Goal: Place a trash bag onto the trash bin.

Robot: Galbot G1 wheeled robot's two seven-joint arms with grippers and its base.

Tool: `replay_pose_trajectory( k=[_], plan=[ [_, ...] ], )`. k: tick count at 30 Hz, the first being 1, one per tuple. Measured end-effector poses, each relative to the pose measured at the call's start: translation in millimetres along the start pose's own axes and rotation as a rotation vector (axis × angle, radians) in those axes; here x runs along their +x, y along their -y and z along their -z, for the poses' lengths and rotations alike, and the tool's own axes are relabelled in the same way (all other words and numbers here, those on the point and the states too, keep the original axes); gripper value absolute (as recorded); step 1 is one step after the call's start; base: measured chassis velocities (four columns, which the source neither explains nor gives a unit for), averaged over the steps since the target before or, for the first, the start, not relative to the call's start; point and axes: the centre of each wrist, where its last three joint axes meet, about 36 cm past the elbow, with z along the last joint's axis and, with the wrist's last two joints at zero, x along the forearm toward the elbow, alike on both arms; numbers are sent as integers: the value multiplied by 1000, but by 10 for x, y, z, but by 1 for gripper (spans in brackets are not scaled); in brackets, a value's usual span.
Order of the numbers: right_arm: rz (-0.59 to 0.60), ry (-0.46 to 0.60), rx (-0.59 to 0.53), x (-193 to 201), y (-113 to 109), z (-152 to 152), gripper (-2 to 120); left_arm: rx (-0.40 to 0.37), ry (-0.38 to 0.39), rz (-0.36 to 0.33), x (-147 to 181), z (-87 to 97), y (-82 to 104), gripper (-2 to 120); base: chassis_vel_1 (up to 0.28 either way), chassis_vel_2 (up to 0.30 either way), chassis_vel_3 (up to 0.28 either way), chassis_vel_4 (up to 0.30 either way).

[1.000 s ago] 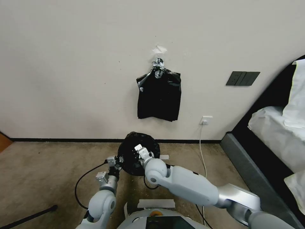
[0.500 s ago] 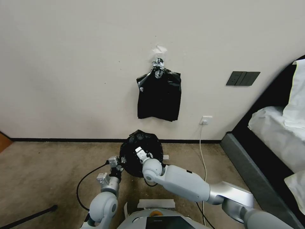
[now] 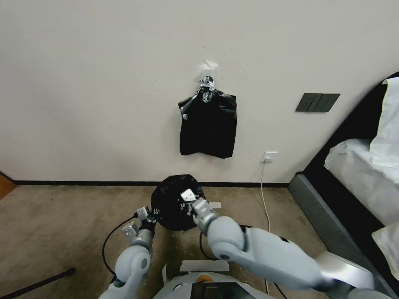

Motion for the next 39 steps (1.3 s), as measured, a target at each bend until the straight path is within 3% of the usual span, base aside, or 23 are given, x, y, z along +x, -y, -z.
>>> replay_pose_trajectory(
  k=[4, 8, 14, 16, 22, 23, 31, 39],
  plan=[
    [-37, 13, -34, 78, 128, -148, 32, -47, -121, 34, 32, -67, -71, 1, 0, 0, 0, 0],
    [-37, 20, -42, 110, 137, -283, 45, -71, -175, 48, 24, -151, -107, 1, 0, 0, 0, 0],
    [-23, 15, -37, 147, 96, -404, 62, -94, -189, 47, -17, -225, -86, 1, 0, 0, 0, 0],
    [-8, 18, -25, 172, 81, -459, 74, -118, -190, 38, -44, -256, -70, 1, 0, 0, 0, 0],
    [15, 16, -13, 184, 74, -520, 96, -149, -179, 27, -74, -273, -72, 21, 0, 0, 0, 0],
    [15, 16, -13, 184, 74, -520, 96, -149, -179, 27, -74, -273, -72, 21, 0, 0, 0, 0],
    [52, 10, -2, 186, 0, -585, 100, -218, -117, 34, -37, -200, -38, 57, 0, 0, 0, 0],
    [69, 6, 8, 191, -28, -620, 100, -244, -59, 30, -8, -158, -7, 80, 0, 0, 0, 0]
  ],
)
